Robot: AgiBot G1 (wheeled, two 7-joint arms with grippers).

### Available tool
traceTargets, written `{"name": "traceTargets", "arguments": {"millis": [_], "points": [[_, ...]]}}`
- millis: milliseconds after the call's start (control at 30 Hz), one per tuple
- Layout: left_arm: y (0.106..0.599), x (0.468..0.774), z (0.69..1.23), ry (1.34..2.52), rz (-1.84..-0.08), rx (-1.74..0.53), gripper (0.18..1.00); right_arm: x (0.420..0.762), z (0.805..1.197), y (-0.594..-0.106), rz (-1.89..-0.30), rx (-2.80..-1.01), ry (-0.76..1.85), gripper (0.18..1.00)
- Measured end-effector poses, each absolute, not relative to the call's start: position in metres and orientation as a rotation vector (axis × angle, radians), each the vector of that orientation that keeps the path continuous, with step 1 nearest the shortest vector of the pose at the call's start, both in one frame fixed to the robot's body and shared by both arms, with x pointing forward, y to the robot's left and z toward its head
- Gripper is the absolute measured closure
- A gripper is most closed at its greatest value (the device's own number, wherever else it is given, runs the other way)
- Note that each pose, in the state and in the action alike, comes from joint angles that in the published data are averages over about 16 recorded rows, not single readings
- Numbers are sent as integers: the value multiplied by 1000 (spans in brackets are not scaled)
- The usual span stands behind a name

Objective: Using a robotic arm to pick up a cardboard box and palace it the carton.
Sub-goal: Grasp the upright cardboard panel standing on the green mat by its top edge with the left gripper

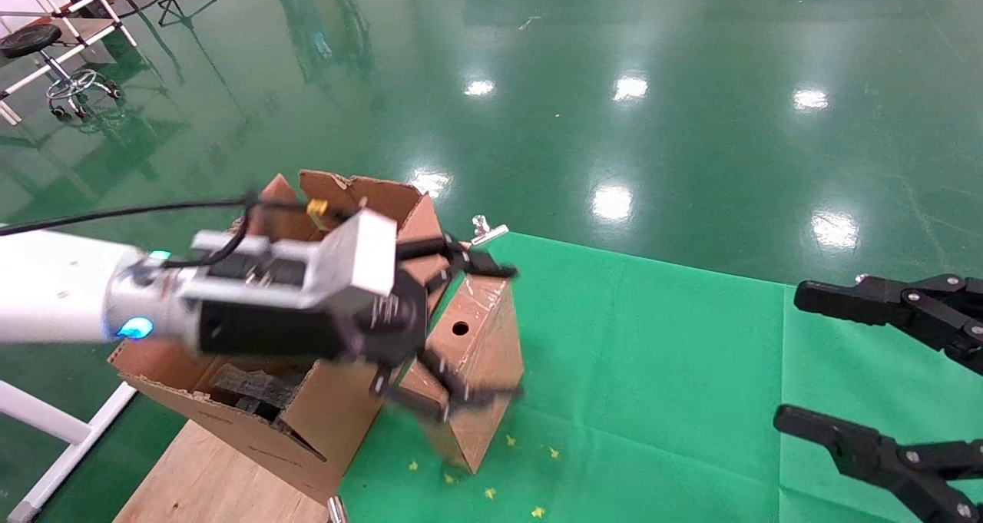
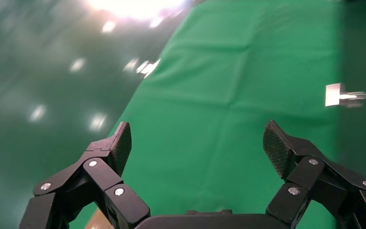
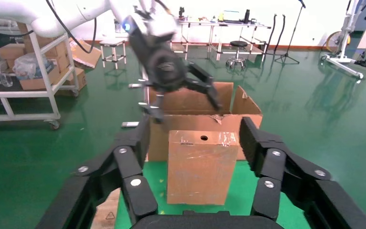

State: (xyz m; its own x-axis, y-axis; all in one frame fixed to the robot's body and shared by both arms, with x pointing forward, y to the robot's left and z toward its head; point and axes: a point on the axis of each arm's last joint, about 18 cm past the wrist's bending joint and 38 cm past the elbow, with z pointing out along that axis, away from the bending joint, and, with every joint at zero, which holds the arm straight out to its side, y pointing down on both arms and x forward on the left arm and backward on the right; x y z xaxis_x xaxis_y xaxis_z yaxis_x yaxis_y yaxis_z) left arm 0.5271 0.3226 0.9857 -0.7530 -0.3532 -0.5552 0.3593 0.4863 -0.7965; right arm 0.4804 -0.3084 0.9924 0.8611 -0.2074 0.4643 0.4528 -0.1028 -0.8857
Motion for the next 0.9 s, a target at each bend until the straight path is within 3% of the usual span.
{"name": "traceTargets", "arguments": {"millis": [333, 667, 900], "points": [[336, 568, 1010, 2037, -1149, -418, 183, 480, 992, -308, -562, -1581, -198, 622], [331, 574, 1025, 2102, -1044, -730, 183, 480, 992, -308, -562, -1581, -198, 841], [323, 576, 1022, 2148, -981, -847, 183, 480, 992, -308, -562, -1581, -198, 931]]}}
